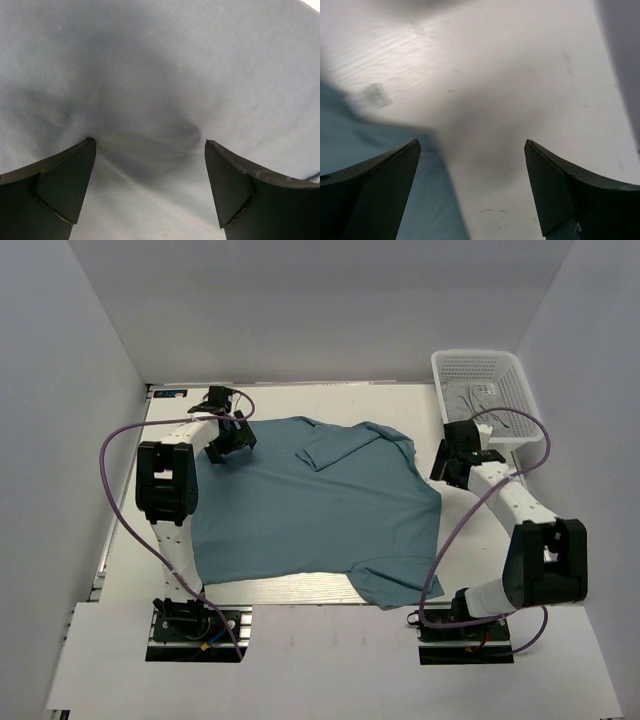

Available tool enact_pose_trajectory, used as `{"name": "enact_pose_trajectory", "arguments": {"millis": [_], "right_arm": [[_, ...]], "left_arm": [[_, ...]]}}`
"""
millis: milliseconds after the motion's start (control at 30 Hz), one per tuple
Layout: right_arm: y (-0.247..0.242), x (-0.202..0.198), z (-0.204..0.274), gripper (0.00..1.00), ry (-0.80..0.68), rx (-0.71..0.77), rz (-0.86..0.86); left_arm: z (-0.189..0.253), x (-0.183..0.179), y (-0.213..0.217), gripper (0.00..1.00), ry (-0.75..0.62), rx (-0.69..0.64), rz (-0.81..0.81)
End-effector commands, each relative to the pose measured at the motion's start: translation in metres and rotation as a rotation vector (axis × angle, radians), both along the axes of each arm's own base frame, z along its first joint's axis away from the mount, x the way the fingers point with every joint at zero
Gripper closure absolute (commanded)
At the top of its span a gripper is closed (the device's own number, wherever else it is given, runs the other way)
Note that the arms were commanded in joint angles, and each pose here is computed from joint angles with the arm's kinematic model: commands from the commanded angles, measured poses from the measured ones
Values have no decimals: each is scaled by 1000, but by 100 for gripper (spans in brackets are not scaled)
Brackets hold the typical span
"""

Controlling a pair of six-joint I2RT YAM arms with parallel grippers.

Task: Fold and stack the t-shirts
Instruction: Flatten out the tshirt

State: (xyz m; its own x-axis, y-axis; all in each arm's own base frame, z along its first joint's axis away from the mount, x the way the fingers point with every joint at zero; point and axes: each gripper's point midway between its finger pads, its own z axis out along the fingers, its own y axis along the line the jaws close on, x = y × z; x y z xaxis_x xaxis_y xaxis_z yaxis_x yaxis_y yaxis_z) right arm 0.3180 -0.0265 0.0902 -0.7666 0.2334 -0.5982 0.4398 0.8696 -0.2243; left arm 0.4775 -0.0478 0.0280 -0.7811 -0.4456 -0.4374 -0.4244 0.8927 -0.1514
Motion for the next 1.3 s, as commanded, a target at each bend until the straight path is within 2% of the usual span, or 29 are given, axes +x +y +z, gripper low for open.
{"name": "enact_pose_trajectory", "arguments": {"millis": [0,33,100,167,300,500,533,667,833,900,933,967,1000,1033,1100,1133,1167,1200,1233,1267], "right_arm": [[66,43,36,10,-218,224,328],[105,35,33,10,-215,375,475],[139,32,38,10,-258,495,616],[165,19,25,10,-210,586,700],[180,10,-8,10,-113,611,709],[183,-1,-43,10,-39,633,663],[183,-1,-45,10,-40,629,657],[176,-3,-54,10,-25,606,622],[168,-2,-59,10,-8,565,594],[165,-1,-61,10,8,552,584],[163,-1,-62,10,10,543,583],[163,-1,-61,10,13,540,584],[162,-1,-62,10,17,536,580],[161,1,-61,10,12,531,576],[158,2,-62,10,13,517,557],[155,2,-62,10,14,505,546],[155,2,-63,10,16,504,545],[155,2,-63,10,16,500,545],[154,3,-63,10,19,494,543],[153,3,-64,10,23,490,543]], "left_arm": [[40,7,-18,0,-98,-53,-89],[49,10,-30,0,-126,-85,-117],[65,15,-47,0,-184,-87,-173],[78,12,-70,0,-218,-81,-243],[93,12,-124,0,-278,-89,-425],[83,11,-188,0,-243,-52,-633],[67,15,-184,0,-208,-15,-631],[51,19,-190,3,-145,36,-658],[30,11,-199,10,-93,42,-702],[22,5,-204,21,-74,34,-717],[22,4,-206,21,-73,22,-724],[13,-2,-203,27,-47,24,-725],[10,-7,-205,27,-34,4,-736],[12,-7,-207,32,-44,-7,-741],[9,-8,-207,53,-42,-6,-740],[8,-10,-206,74,-32,-10,-731],[11,-8,-207,74,-41,-11,-731],[11,-8,-207,93,-41,-11,-731],[12,-9,-210,100,-40,-26,-739],[20,-7,-214,100,-65,-42,-747]]}}
